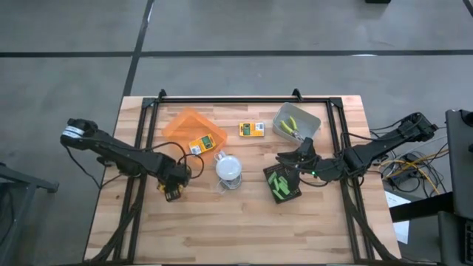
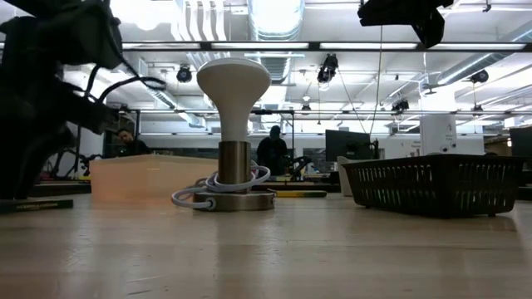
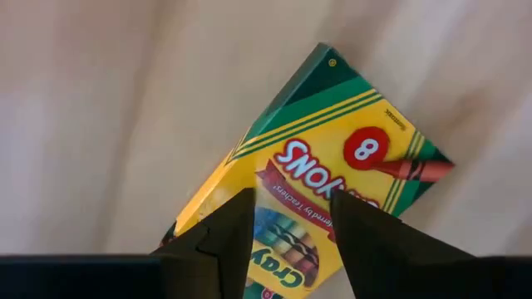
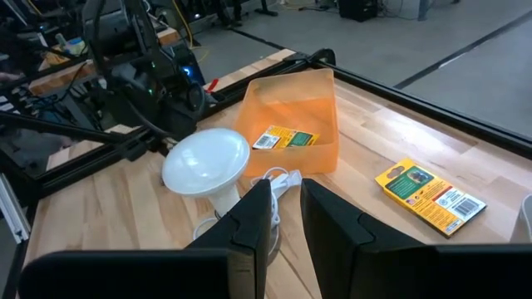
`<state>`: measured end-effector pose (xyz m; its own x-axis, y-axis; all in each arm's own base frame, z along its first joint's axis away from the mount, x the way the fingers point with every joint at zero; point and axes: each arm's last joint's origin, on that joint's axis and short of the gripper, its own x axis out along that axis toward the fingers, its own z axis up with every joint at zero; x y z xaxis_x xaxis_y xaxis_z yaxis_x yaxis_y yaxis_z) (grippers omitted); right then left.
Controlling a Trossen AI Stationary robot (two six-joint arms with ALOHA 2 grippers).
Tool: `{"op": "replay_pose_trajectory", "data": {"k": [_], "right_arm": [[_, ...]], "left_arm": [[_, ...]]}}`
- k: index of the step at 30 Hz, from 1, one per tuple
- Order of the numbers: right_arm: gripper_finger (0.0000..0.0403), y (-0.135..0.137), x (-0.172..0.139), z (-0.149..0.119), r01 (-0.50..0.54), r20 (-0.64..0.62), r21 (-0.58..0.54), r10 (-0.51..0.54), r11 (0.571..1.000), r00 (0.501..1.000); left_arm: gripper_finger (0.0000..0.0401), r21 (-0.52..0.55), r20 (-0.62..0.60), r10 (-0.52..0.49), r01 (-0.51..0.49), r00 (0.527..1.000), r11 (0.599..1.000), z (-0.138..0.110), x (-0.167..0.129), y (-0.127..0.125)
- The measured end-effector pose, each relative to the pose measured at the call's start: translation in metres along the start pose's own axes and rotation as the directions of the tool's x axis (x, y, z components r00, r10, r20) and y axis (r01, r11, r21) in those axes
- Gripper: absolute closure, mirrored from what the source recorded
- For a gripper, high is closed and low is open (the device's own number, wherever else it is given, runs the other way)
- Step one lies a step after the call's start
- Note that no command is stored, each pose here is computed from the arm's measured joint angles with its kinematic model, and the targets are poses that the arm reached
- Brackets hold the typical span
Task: Pick & Place School Supplies
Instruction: Put the box of crayon into the orange bin
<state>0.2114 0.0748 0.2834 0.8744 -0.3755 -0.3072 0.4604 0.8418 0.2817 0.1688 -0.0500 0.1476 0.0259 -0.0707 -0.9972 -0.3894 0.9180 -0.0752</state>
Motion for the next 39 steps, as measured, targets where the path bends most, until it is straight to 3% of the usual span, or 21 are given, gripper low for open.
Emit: {"op": "replay_pose_trajectory", "data": {"k": [5,12,22,27,39], "right_arm": [[0.0335,0.000,0.000,0.000,0.000,0.000,0.000,0.000,1.000,1.000],[0.0335,-0.002,0.001,-0.003,0.005,-0.006,-0.007,-0.005,1.000,1.000],[0.0335,-0.007,0.004,-0.016,0.017,-0.023,0.039,-0.016,0.999,1.000],[0.0335,-0.010,0.006,-0.023,0.005,-0.021,0.053,-0.004,0.999,1.000],[0.0335,-0.009,0.007,-0.024,-0.015,0.001,0.077,0.015,0.997,1.000]], "left_arm": [[0.0236,0.010,0.086,-0.116,0.115,0.990,0.993,0.011,-0.005,-0.011],[0.0237,0.015,0.209,-0.277,0.280,0.938,0.960,0.026,-0.008,-0.026],[0.0241,-0.034,0.143,-0.232,0.239,0.962,0.970,0.023,-0.012,-0.025],[0.0241,-0.041,0.176,-0.203,0.213,0.963,0.976,0.025,-0.013,-0.024],[0.0241,0.005,0.189,-0.245,0.248,0.951,0.969,0.036,0.004,-0.044]]}}
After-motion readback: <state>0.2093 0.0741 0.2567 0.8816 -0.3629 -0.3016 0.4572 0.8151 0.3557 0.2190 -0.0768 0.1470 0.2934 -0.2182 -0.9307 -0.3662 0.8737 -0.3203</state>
